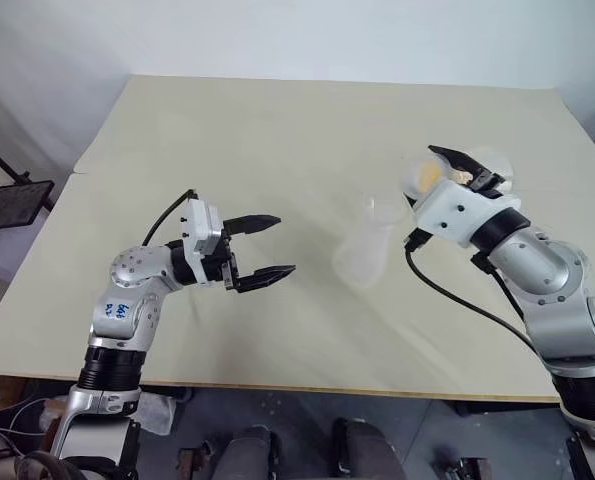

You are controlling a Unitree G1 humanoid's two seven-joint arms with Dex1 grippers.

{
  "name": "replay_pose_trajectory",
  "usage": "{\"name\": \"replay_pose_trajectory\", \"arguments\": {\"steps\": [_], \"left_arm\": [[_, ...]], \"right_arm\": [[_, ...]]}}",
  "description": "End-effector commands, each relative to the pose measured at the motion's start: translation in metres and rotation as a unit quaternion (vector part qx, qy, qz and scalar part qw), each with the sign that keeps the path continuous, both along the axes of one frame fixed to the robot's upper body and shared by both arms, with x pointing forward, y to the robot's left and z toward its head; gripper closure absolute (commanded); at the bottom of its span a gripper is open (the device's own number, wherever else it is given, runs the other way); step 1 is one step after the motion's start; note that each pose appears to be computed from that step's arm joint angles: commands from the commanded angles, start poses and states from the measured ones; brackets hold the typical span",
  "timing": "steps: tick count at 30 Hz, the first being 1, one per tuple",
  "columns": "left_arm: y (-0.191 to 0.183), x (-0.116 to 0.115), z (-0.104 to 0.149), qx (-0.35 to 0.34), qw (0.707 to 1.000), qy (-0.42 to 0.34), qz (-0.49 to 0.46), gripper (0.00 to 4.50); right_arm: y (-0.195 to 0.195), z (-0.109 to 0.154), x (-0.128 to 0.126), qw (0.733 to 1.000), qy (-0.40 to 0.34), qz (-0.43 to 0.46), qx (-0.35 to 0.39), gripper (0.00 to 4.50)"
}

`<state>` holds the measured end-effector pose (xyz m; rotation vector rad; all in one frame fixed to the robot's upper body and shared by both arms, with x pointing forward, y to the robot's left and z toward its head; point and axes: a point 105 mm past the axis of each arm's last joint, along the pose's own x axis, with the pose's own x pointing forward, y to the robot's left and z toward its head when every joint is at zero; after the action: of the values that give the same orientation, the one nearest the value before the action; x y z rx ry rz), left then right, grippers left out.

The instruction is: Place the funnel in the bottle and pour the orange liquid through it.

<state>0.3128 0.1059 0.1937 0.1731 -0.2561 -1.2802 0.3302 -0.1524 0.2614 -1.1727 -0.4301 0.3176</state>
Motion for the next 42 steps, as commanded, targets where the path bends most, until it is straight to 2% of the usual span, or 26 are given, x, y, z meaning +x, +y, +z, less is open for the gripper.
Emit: {"name": "replay_pose_trajectory", "arguments": {"steps": [1, 15, 21, 42], "left_arm": [[-0.003, 0.000, 0.008, -0.005, 1.000, -0.021, 0.000, 0.00], [-0.006, 0.002, 0.011, -0.017, 1.000, -0.020, 0.004, 0.00], [-0.007, 0.003, 0.013, -0.019, 1.000, -0.022, 0.004, 0.00], [-0.009, 0.004, 0.016, -0.022, 0.999, -0.025, 0.006, 0.00]], "right_arm": [[-0.002, 0.018, -0.001, 0.995, -0.062, -0.023, -0.071, 2.04], [0.003, 0.029, -0.005, 0.979, -0.128, -0.031, -0.156, 2.04], [0.006, 0.025, -0.005, 0.972, -0.136, -0.024, -0.189, 2.04], [0.007, 0.022, -0.003, 0.952, -0.173, -0.025, -0.253, 2.04]]}}
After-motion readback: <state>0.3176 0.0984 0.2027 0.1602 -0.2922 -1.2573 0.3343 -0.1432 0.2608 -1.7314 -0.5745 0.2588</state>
